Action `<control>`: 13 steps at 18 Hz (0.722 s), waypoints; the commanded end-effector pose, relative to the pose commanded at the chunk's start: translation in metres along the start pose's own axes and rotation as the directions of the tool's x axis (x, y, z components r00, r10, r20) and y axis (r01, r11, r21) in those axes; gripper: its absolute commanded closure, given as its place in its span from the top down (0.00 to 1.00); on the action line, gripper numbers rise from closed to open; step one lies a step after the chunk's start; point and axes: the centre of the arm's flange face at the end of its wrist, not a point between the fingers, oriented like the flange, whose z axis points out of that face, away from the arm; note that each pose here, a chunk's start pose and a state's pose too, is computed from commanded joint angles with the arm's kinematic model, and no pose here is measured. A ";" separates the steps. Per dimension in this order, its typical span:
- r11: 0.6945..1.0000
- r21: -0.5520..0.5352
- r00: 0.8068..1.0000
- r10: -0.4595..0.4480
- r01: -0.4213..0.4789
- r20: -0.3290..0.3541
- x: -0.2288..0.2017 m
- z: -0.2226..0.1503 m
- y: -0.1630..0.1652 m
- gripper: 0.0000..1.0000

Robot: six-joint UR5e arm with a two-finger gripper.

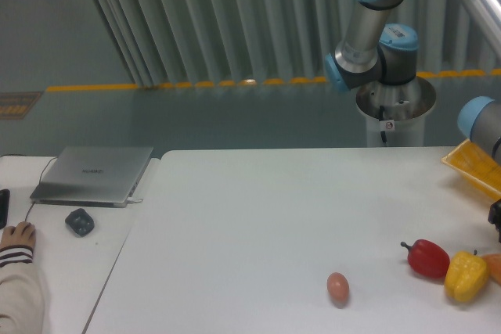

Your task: Place the triangular bread in the basket

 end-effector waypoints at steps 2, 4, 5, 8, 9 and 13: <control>1.000 0.002 1.000 0.001 -0.001 0.003 -0.001 -0.001 0.000 1.00; 1.000 0.003 1.000 0.002 -0.002 0.009 -0.003 -0.003 -0.001 1.00; 1.000 0.003 1.000 0.003 -0.003 0.012 -0.004 -0.005 0.000 0.87; 1.000 0.006 1.000 0.009 -0.009 0.016 -0.004 -0.008 0.000 0.38; 1.000 0.004 1.000 0.009 -0.009 0.018 -0.004 -0.009 0.000 0.27; 1.000 0.005 1.000 0.009 -0.009 0.019 -0.002 -0.012 0.001 0.04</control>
